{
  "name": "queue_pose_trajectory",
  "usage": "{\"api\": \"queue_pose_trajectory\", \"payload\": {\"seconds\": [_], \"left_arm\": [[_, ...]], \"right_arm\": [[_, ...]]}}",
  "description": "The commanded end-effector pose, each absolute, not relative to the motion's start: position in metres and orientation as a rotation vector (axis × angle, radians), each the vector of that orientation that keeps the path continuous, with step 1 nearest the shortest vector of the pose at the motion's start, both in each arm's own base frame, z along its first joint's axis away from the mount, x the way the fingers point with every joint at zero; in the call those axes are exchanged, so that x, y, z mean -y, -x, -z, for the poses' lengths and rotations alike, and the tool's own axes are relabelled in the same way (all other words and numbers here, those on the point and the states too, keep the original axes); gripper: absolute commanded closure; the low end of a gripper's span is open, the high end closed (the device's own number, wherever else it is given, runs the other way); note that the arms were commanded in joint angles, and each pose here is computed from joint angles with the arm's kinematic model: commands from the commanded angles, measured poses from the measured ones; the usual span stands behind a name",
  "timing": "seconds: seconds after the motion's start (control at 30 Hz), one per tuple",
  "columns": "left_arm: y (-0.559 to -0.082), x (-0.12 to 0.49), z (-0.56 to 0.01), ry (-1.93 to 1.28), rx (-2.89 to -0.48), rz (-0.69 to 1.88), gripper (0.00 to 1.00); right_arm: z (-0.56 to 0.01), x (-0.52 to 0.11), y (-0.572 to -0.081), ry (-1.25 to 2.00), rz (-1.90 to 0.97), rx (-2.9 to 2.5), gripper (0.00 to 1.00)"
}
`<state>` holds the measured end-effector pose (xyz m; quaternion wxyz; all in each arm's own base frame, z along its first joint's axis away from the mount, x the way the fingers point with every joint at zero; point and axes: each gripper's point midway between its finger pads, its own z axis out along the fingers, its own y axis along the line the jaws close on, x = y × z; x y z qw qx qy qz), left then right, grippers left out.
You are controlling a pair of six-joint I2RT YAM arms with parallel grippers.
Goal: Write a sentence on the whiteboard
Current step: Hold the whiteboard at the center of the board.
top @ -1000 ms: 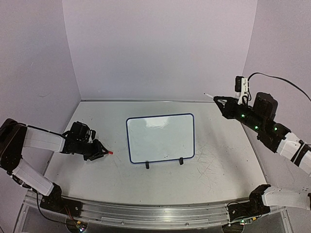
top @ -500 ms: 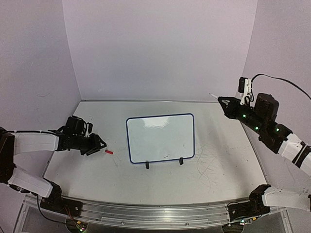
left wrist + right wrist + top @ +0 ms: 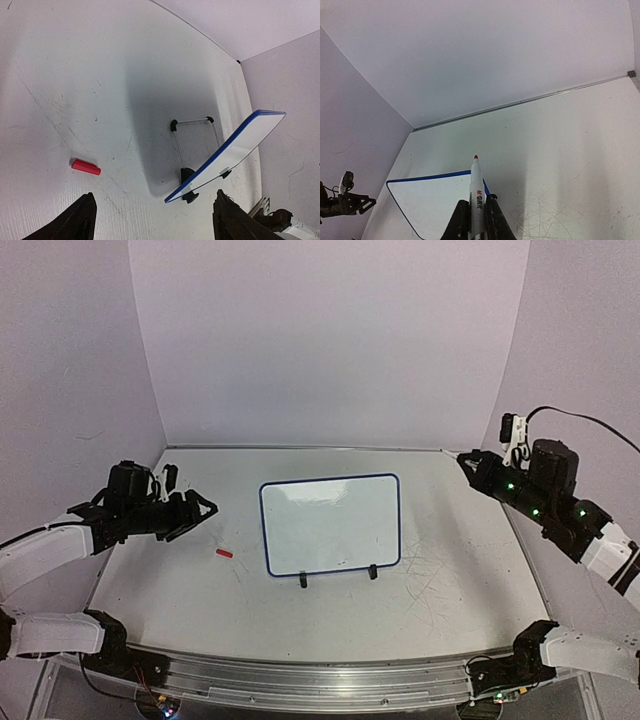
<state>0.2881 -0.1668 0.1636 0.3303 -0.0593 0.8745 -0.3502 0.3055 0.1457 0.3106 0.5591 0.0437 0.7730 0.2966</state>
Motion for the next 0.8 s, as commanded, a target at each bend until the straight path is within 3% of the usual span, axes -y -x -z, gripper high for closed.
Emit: {"api": "queue_pose_trajectory", "payload": {"seconds": [0.0, 0.33, 0.77], "left_arm": [[-0.284, 0.173, -0.201, 0.082, -2.194, 0.986, 0.16], [-0.293, 0.170, -0.219, 0.115, -2.147, 0.965, 0.02], [-0.312, 0.159, -0.230, 0.193, -1.954, 0.951, 0.01]], "right_arm": [[-0.329, -0.131, -0.293, -0.170, -0.703, -1.775, 1.00], [-0.326, -0.104, -0.286, -0.152, -0.498, -1.780, 1.00], [-0.295, -0.120, -0.306, -0.002, -0.407, -1.874, 1.00]]}}
